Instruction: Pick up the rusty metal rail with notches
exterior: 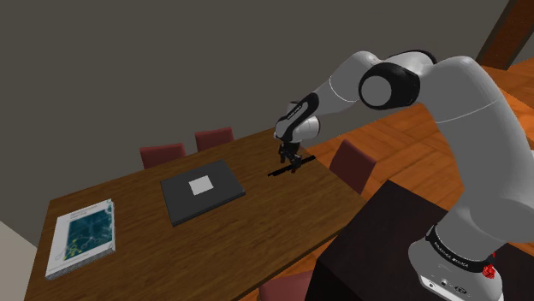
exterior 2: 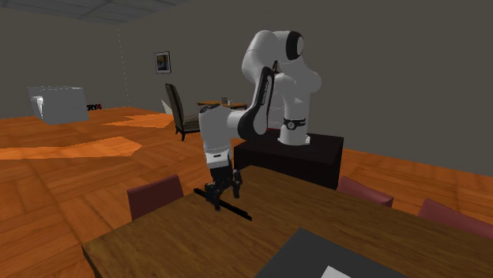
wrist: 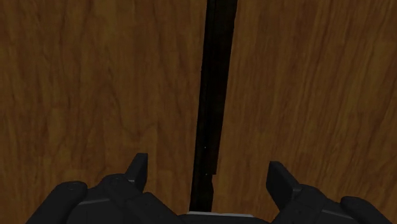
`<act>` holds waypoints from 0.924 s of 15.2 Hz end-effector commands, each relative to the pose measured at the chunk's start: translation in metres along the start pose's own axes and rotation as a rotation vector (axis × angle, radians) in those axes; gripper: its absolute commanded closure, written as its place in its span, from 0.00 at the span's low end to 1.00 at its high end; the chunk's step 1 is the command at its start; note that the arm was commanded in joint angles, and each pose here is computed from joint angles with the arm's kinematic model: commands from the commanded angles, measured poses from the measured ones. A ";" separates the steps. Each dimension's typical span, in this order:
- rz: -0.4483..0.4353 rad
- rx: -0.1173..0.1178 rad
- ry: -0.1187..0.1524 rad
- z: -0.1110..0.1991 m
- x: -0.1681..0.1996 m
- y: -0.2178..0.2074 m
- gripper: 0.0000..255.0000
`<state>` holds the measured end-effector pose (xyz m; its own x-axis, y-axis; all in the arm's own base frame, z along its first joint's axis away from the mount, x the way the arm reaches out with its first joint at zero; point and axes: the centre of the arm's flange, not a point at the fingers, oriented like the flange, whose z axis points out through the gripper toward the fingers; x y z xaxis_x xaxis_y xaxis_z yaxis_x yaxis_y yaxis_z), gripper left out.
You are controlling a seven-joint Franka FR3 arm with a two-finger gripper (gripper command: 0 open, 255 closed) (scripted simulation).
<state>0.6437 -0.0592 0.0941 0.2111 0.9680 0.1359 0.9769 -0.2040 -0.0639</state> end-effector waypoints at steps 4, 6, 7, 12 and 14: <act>0.000 -0.001 0.000 0.003 -0.001 0.001 1.00; 0.000 -0.001 0.000 0.003 -0.001 0.001 1.00; 0.000 -0.001 0.000 0.003 -0.001 0.001 1.00; 0.000 -0.001 0.000 -0.002 0.000 0.001 1.00; 0.000 -0.001 0.000 -0.012 0.001 0.001 1.00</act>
<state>0.6451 -0.0596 0.1012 0.2110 0.9680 0.1360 0.9769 -0.2042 -0.0625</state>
